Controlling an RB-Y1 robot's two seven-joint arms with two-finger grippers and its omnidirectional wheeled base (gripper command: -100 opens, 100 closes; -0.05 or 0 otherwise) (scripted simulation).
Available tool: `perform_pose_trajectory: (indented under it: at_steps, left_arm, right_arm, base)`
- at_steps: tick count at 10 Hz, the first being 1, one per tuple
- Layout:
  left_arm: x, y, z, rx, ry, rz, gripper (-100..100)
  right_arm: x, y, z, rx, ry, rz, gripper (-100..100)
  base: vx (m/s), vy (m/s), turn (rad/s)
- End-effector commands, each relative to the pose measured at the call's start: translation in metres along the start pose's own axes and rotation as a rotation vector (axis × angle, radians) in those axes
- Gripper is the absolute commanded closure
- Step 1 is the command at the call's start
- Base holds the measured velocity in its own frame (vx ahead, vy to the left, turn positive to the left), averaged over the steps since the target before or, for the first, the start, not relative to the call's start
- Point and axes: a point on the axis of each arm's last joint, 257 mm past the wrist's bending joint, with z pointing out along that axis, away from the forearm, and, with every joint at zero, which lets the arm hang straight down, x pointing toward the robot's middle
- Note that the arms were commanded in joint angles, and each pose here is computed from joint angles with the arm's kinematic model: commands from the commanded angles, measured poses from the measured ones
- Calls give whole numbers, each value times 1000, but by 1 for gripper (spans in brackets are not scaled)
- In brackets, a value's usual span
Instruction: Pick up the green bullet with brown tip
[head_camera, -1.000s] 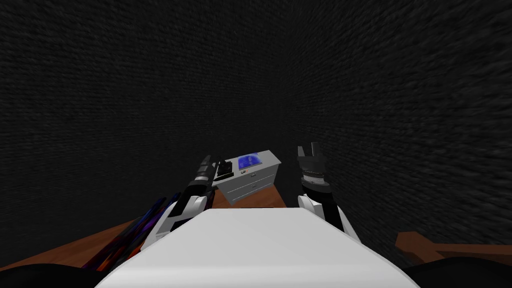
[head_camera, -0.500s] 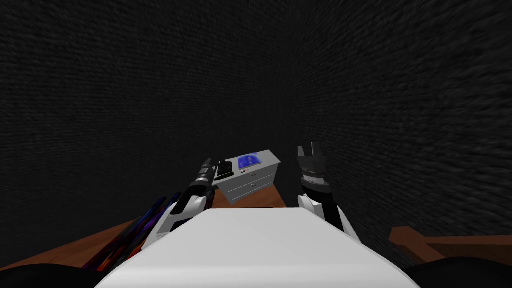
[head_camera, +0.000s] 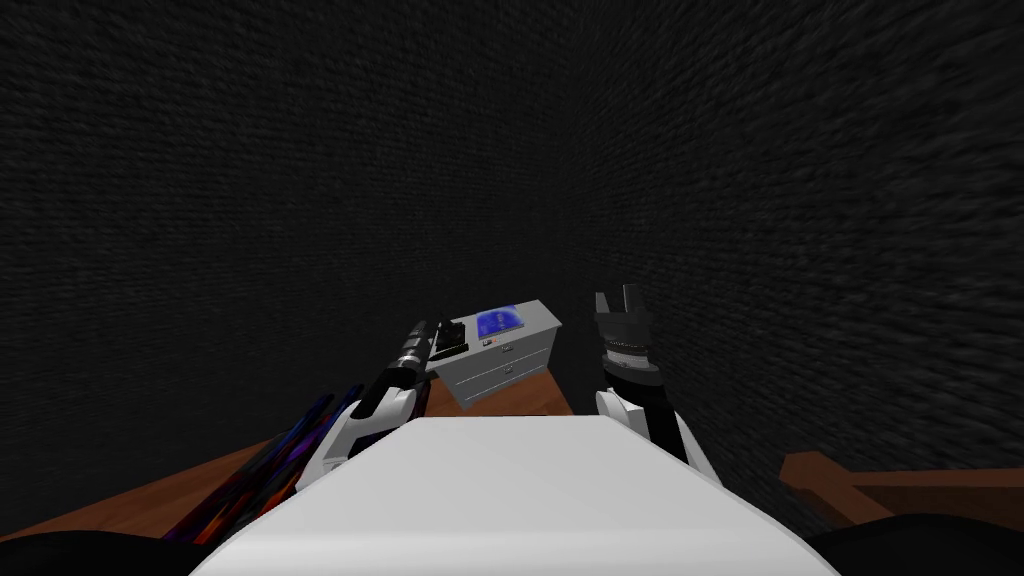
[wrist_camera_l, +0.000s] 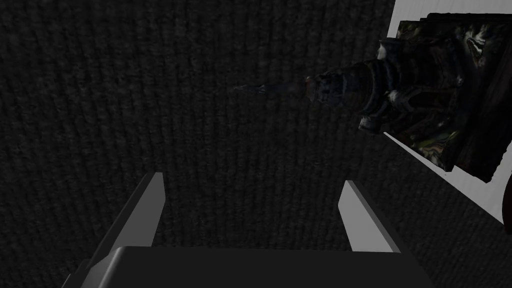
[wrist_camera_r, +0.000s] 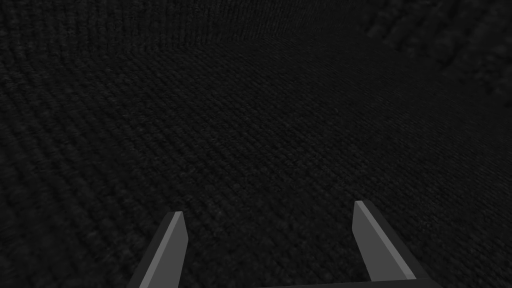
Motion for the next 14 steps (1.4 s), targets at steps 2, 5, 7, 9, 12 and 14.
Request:
perform_pose_trajectory:
  at_steps: [2,5,7,9,12,14]
  left_arm:
    - [-1,29,7,-91,-11,-15,-100]
    - [4,60,10,-195,-14,-35,-100]
    - [8,75,11,-243,-13,-44,-100]
    - [13,89,11,-290,-10,-53,-100]
    - [24,115,10,-381,0,-69,-100]
    - [30,127,9,-426,6,-75,-100]
  right_arm:
    - [0,0,0,0,0,0,0]
    - [0,0,0,0,0,0,0]
    - [0,0,0,0,0,0,0]
    - [0,0,0,0,0,0,0]
    - [0,0,0,0,0,0,0]
    - [0,0,0,0,0,0,0]
  base:
    - [14,19,5]
    - [23,27,14]
    - [31,34,18]
    - [24,26,17]
    - [35,33,23]
    - [30,30,17]
